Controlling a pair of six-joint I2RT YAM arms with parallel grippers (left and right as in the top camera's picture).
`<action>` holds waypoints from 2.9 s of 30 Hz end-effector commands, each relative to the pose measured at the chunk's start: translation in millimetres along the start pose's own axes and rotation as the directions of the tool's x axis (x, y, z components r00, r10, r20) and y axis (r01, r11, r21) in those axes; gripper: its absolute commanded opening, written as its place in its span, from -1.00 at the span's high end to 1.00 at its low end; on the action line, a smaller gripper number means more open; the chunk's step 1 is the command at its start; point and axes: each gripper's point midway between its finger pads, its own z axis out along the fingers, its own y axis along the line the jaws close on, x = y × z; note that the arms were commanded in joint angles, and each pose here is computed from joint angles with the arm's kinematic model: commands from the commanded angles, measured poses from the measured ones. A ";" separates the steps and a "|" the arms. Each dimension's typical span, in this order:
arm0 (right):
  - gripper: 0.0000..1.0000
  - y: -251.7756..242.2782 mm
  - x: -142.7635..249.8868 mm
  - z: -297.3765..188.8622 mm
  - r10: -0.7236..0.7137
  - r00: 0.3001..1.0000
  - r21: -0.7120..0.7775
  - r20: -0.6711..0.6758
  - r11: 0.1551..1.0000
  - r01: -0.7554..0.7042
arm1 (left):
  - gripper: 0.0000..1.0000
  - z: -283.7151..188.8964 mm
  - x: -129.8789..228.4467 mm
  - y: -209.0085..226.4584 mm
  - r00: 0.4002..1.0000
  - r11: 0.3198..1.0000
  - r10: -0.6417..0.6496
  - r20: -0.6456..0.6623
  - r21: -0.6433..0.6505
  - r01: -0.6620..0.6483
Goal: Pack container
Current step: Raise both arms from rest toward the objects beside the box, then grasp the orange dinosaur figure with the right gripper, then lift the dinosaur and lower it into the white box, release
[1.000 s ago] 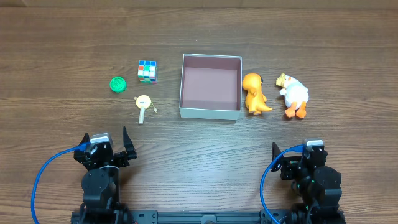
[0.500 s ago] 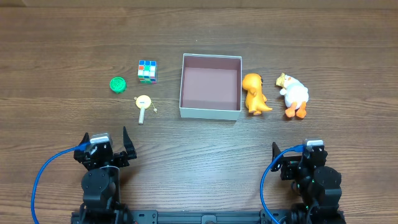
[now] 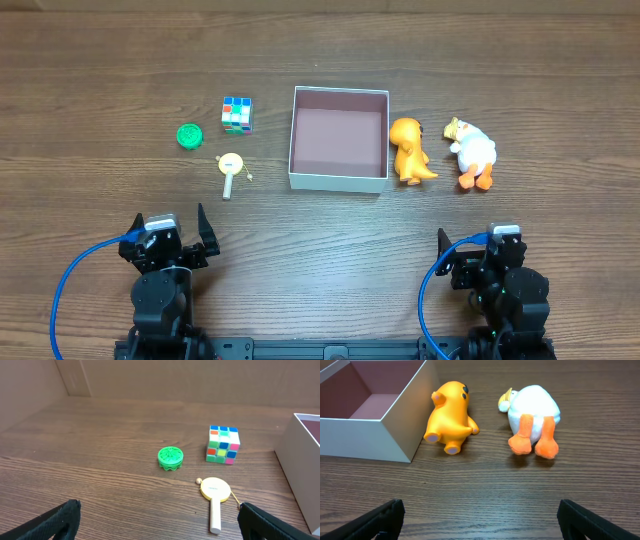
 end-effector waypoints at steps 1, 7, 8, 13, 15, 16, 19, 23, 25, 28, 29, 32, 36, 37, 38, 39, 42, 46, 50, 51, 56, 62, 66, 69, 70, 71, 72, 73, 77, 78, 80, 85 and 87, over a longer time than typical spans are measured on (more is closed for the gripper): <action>-1.00 -0.8 -0.8 -0.1 -0.002 1.000 0.002 0.009 1.000 0.002 | -1.00 1.0 1.4 1.9 1.000 1.000 0.010 0.008 -0.008 -0.010; -1.00 10.4 -5.4 -0.5 -0.003 1.000 -0.062 0.028 0.998 0.004 | -1.00 0.8 2.1 -8.3 1.000 0.999 0.009 0.005 0.052 -0.010; -1.00 10.4 -6.3 -0.5 -0.003 1.000 -0.062 0.031 0.998 0.005 | -1.00 0.5 2.4 -13.2 1.000 0.997 0.010 0.003 0.080 -0.011; -1.00 31.3 -48.1 -9.9 0.122 0.978 -0.198 0.170 0.976 -0.088 | -1.00 -15.1 -21.5 -47.0 0.998 0.957 -0.059 0.028 0.286 0.049; -1.00 32.4 -59.7 -15.1 0.197 0.962 -0.220 0.190 0.963 -0.154 | -1.00 -23.0 -32.5 -49.8 0.995 0.947 -0.095 0.020 0.310 0.085; -1.00 32.8 -62.3 -17.0 0.222 0.957 -0.226 0.185 0.958 -0.178 | -1.00 -26.6 -37.8 -49.2 0.994 0.946 -0.108 0.011 0.310 0.100; -1.00 32.7 -58.8 -17.0 0.231 0.967 -0.208 0.107 0.956 -0.206 | -1.00 -33.1 -55.5 -48.3 0.993 0.946 -0.109 -0.040 0.302 0.116; -1.00 33.4 -75.4 -18.6 0.236 0.972 -0.183 0.018 0.956 -0.229 | -1.00 -27.7 -81.7 -50.6 0.984 0.951 -0.078 -0.157 0.283 0.121; -1.00 33.9 -97.5 -21.7 0.229 0.972 -0.161 -0.045 0.959 -0.233 | -1.00 -19.2 -95.2 -53.1 0.967 0.956 -0.051 -0.251 0.269 0.120; -1.00 30.3 -122.2 -23.9 0.237 0.962 -0.105 -0.134 0.962 -0.251 | -1.00 -6.0 -114.7 -57.3 0.936 0.959 -0.028 -0.351 0.253 0.124; -1.00 28.3 -133.4 -24.0 0.240 0.956 -0.079 -0.169 0.964 -0.256 | -1.00 -0.9 -121.3 -58.7 0.922 0.961 -0.020 -0.387 0.247 0.124; -1.00 26.9 -166.7 -22.4 0.242 0.931 -0.029 -0.274 0.965 -0.259 | -1.00 15.2 -139.0 -63.1 0.881 0.965 -0.002 -0.473 0.231 0.126; -1.00 29.8 -195.4 -5.4 0.249 0.893 -0.010 -0.375 0.962 -0.273 | -1.00 31.1 -143.5 -67.0 0.840 0.968 0.012 -0.542 0.217 0.127; -1.00 28.6 -197.3 3.0 0.250 0.889 -0.003 -0.384 0.962 -0.272 | -1.00 34.5 -142.4 -67.7 0.834 0.968 0.014 -0.552 0.215 0.126; -1.00 26.4 -198.5 16.5 0.249 0.888 0.004 -0.387 0.963 -0.269 | -1.00 38.2 -139.1 -68.4 0.826 0.969 0.016 -0.563 0.213 0.126; -1.00 22.4 -198.9 29.5 0.239 0.890 0.013 -0.387 0.967 -0.254 | -1.00 41.4 -135.7 -68.4 0.819 0.970 0.019 -0.574 0.208 0.124; -1.00 -0.8 -182.2 72.9 0.256 0.864 0.112 -0.434 0.967 -0.230 | -1.00 47.4 -126.5 -67.7 0.798 0.974 0.025 -0.602 0.195 0.117; -0.94 -1.9 -136.2 118.8 0.278 0.766 0.129 -0.580 0.960 -0.250 | -1.00 52.8 -113.8 -68.5 0.766 0.976 0.032 -0.642 0.187 0.116; -0.93 6.0 -92.8 150.6 0.248 0.684 0.134 -0.686 0.967 -0.217 | -1.00 59.8 -104.0 -69.8 0.742 0.977 0.037 -0.669 0.182 0.115; -0.92 6.5 -85.0 155.5 0.247 0.668 0.137 -0.702 0.967 -0.214 | -1.00 61.5 -101.5 -70.1 0.736 0.977 0.038 -0.676 0.180 0.115; -0.75 31.7 -61.4 171.4 0.187 0.615 0.029 -0.766 0.966 -0.257 | -1.00 69.6 -88.6 -71.4 0.704 0.979 0.045 -0.709 0.173 0.112; -0.59 47.9 -53.2 175.8 0.156 0.619 -0.001 -0.769 0.969 -0.246 | -1.00 79.4 -71.1 -72.9 0.659 0.980 0.052 -0.750 0.164 0.109; -0.59 59.2 -37.1 180.4 0.126 0.594 -0.018 -0.795 0.973 -0.230 | -1.00 84.1 -61.9 -73.6 0.636 0.981 0.056 -0.770 0.159 0.107; -0.54 57.0 -22.9 186.7 0.147 0.564 0.019 -0.813 0.974 -0.227 | -1.00 86.7 -56.5 -74.1 0.622 0.982 0.058 -0.781 0.157 0.106; -0.50 55.5 -17.9 188.9 0.150 0.555 0.028 -0.818 0.975 -0.223 | -1.00 87.2 -55.1 -74.1 0.618 0.982 0.058 -0.784 0.156 0.105; -0.42 54.3 -12.7 190.8 0.151 0.545 0.035 -0.825 0.975 -0.218 | -1.00 87.7 -54.1 -74.1 0.615 0.982 0.059 -0.786 0.155 0.105; -0.35 53.1 -8.7 192.2 0.152 0.537 0.040 -0.830 0.976 -0.214 | -1.00 87.9 -53.6 -74.2 0.614 0.982 0.059 -0.787 0.156 0.105; -0.28 52.4 -5.7 193.0 0.153 0.531 0.045 -0.833 0.977 -0.211 | -1.00 88.0 -53.4 -74.2 0.614 0.982 0.059 -0.787 0.155 0.105; 0.18 45.3 -6.8 194.7 0.184 0.537 0.092 -0.823 0.977 -0.195 | -1.00 88.0 -53.4 -74.2 0.614 0.982 0.059 -0.787 0.155 0.105; 0.26 45.6 -12.4 193.5 0.182 0.551 0.087 -0.815 0.977 -0.195 | -1.00 88.0 -53.4 -74.2 0.614 0.982 0.059 -0.787 0.156 0.105; 0.31 44.6 -31.1 189.9 0.181 0.590 0.084 -0.787 0.978 -0.189 | -1.00 88.0 -53.4 -74.2 0.614 0.982 0.059 -0.787 0.155 0.105; 0.67 59.7 -129.5 147.0 0.234 0.719 0.063 -0.654 0.965 -0.256 | -1.00 88.0 -53.4 -74.2 0.614 0.982 0.059 -0.787 0.155 0.105; 0.90 80.5 -162.2 120.0 0.266 0.759 0.030 -0.594 0.950 -0.310 | -1.00 88.0 -53.4 -74.2 0.614 0.982 0.059 -0.787 0.155 0.105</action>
